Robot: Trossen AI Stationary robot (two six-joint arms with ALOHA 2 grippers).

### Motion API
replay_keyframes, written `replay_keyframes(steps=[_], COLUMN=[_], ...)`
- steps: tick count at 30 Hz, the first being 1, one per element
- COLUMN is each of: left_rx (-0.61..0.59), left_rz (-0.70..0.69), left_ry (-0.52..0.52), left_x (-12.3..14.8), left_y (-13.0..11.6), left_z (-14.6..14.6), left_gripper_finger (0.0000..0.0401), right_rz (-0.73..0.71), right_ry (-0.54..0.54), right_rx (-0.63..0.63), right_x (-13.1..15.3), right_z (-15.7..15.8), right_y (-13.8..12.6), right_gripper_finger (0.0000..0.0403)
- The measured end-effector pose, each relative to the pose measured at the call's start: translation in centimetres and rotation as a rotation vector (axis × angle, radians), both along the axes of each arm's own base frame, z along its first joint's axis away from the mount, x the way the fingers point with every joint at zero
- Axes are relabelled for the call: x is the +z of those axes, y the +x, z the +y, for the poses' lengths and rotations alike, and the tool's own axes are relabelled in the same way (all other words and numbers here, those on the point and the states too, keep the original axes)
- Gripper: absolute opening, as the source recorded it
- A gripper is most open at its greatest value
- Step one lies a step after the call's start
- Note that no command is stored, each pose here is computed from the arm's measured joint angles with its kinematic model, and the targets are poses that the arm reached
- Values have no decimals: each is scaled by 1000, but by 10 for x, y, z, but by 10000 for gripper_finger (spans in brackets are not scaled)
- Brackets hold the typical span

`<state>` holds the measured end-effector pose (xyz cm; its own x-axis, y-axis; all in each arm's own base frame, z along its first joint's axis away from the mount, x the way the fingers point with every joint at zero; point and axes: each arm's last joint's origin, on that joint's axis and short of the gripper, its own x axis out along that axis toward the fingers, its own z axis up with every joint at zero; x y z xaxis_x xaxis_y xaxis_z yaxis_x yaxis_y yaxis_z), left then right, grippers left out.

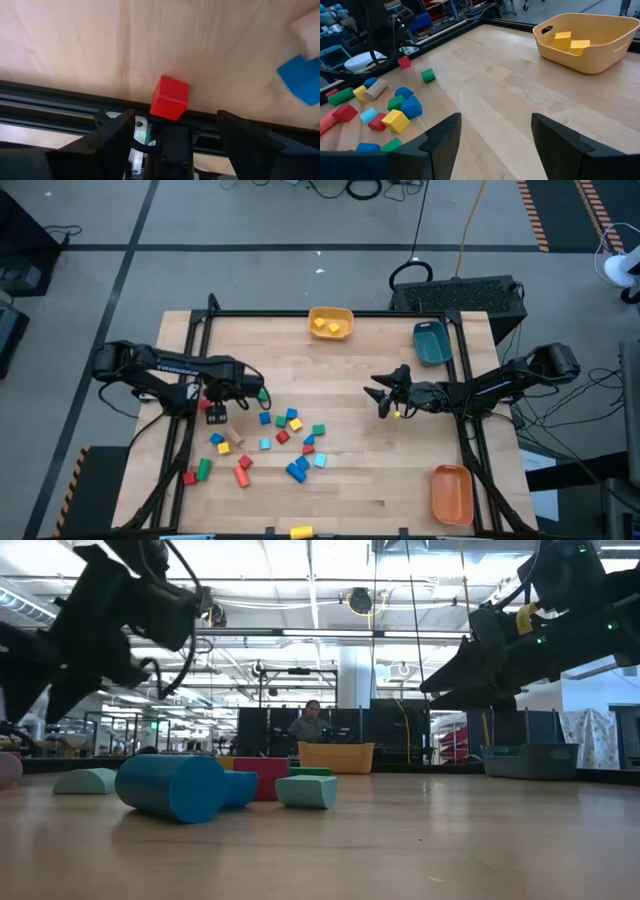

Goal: Sort blocks by size
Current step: Put the red square block into the yellow bin

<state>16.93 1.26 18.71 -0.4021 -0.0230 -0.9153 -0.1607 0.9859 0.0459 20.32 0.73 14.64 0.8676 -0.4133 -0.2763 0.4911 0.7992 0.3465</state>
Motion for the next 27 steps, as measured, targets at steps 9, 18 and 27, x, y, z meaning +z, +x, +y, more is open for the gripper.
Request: replay_keyframes(steps=[9, 18, 27], left_rx=[-35, -1, -37], left_rz=[5, 65, 231], left_ry=[23, 61, 92], left_x=[-2, -22, -47], left_y=[-1, 5, 6], left_z=[-5, -14, -16], left_gripper_finger=[281, 281, 281], right_rz=[3, 26, 28], right_ry=[-3, -23, -34], right_rx=[1, 18, 12], right_x=[0, -2, -2], right_z=[0, 4, 6], right_y=[0, -1, -1], right_gripper_finger=[228, 228, 228])
